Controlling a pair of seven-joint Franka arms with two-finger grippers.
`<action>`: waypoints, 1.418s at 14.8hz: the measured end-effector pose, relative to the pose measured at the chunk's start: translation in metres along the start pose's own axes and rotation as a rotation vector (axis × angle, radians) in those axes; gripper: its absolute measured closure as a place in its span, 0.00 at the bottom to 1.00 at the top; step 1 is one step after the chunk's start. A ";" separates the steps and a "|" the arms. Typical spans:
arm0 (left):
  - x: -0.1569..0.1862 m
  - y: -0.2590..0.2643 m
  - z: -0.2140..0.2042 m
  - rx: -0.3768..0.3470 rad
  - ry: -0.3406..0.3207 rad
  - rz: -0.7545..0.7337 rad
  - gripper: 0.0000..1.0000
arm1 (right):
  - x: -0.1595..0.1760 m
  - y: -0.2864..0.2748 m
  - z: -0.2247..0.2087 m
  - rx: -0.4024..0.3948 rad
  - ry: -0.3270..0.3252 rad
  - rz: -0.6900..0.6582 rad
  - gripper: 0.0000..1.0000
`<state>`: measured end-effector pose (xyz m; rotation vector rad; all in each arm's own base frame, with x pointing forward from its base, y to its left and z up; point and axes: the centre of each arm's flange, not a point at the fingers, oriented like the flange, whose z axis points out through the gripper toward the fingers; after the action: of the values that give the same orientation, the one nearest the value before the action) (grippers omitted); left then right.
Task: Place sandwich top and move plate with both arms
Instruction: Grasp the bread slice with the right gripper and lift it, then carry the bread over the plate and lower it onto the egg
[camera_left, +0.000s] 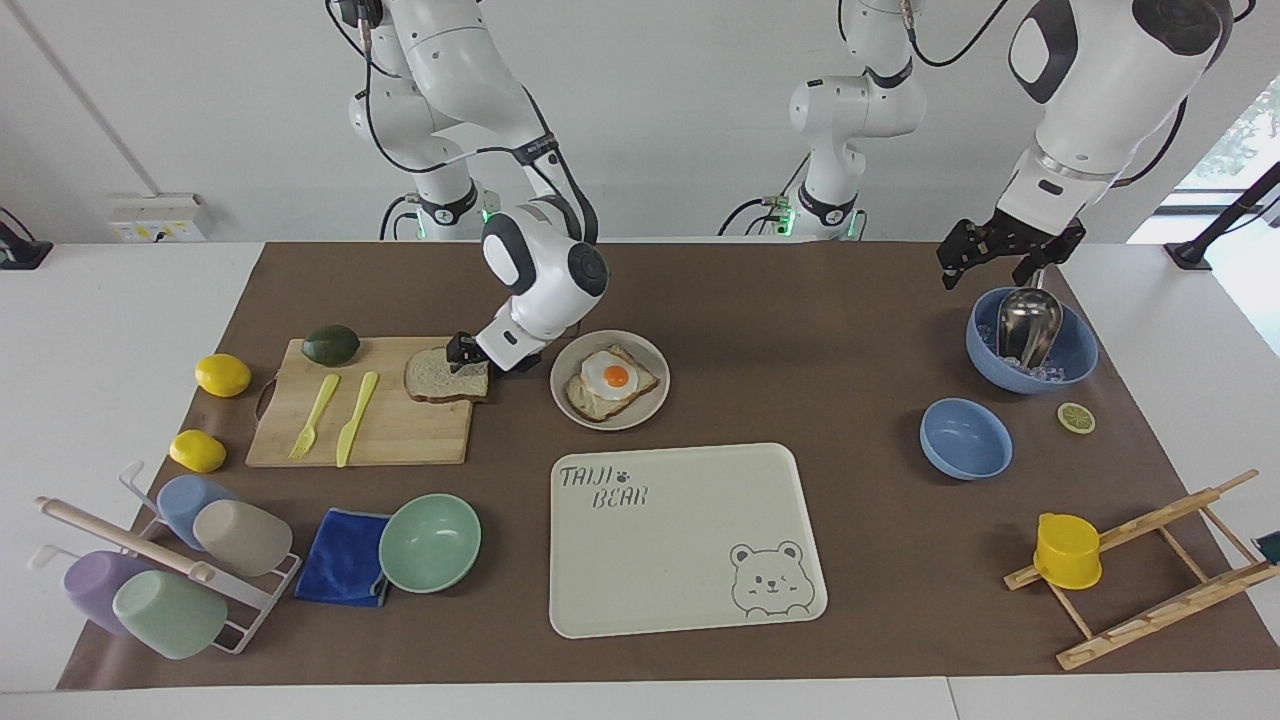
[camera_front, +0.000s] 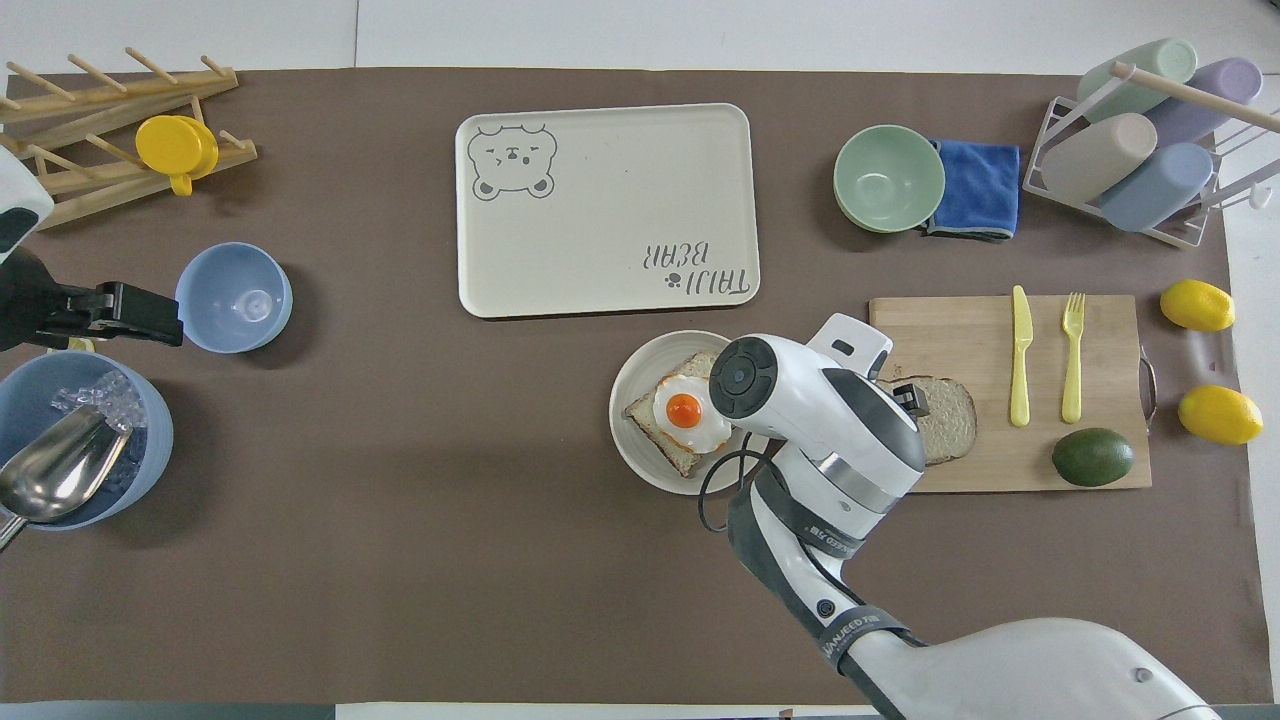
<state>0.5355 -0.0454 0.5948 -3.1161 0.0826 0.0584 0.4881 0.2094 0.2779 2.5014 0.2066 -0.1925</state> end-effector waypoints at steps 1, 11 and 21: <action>0.000 0.000 0.000 0.000 0.000 0.000 0.00 | 0.000 0.000 0.000 0.000 0.000 0.004 0.26; 0.000 0.000 0.000 0.000 0.000 0.000 0.00 | -0.004 0.000 -0.005 -0.005 0.005 0.005 0.85; 0.000 0.000 0.000 0.000 0.000 0.000 0.00 | -0.019 -0.055 -0.171 0.072 0.073 -0.044 0.92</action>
<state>0.5355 -0.0454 0.5948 -3.1161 0.0826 0.0584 0.4743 0.3526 0.3876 2.5795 0.2894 -0.1287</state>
